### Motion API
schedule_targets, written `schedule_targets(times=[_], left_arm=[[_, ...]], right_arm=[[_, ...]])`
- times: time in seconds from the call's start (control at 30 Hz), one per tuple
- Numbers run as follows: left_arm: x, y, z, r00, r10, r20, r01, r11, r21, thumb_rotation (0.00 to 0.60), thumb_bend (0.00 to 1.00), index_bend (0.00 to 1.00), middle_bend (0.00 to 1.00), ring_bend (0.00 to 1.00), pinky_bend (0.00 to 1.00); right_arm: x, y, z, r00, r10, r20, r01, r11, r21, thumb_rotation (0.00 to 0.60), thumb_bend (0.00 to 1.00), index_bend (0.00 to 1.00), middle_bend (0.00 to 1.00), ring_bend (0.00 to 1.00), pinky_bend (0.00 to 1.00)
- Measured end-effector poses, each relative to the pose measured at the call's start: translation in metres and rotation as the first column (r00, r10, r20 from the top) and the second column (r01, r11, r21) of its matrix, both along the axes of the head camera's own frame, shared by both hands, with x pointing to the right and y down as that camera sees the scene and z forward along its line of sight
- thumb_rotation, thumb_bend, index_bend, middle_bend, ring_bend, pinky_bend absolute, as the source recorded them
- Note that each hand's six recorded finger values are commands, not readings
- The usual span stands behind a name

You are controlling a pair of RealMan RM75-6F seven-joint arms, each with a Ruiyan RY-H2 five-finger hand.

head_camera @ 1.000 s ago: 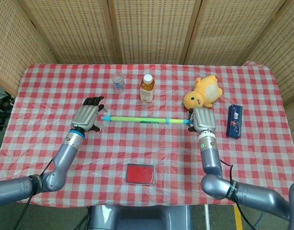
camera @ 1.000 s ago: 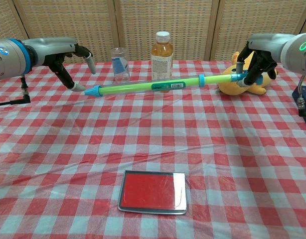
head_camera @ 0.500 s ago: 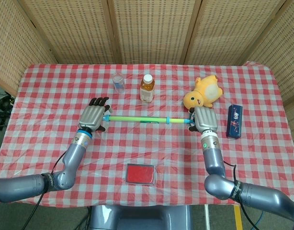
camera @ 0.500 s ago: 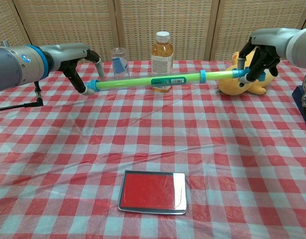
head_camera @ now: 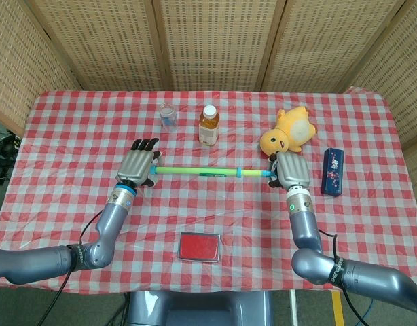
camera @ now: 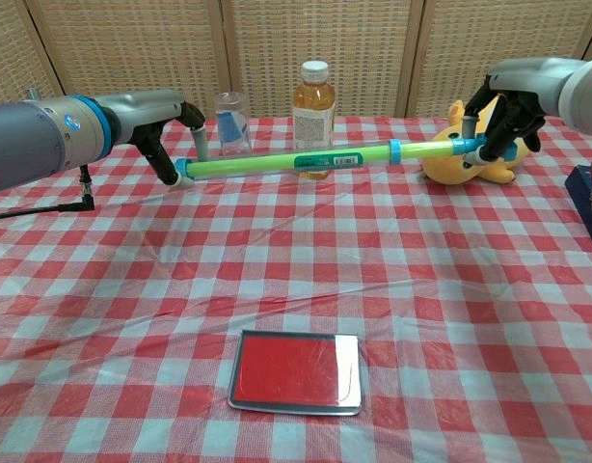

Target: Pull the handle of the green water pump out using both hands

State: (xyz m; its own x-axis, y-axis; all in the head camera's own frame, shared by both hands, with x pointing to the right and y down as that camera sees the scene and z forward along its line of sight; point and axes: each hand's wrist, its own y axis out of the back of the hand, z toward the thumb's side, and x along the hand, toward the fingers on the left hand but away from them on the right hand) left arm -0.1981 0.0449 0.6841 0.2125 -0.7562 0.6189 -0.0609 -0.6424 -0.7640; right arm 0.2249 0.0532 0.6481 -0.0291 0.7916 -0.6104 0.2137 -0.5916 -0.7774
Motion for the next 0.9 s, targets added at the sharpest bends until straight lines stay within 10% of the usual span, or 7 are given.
schedule_targets(times=[0.9], left_arm=[[-0.046,0.024,0.001,0.998,-0.047,0.032,0.047,0.999,0.019,0.6,0.39,0.52,0.0,0.0,0.0]], right_arm=[[0.04,-0.005,0.006,0.994,0.038,-0.101,-0.036,0.999,0.03,0.6,0.54,0.81,1.0,1.0,0.74]])
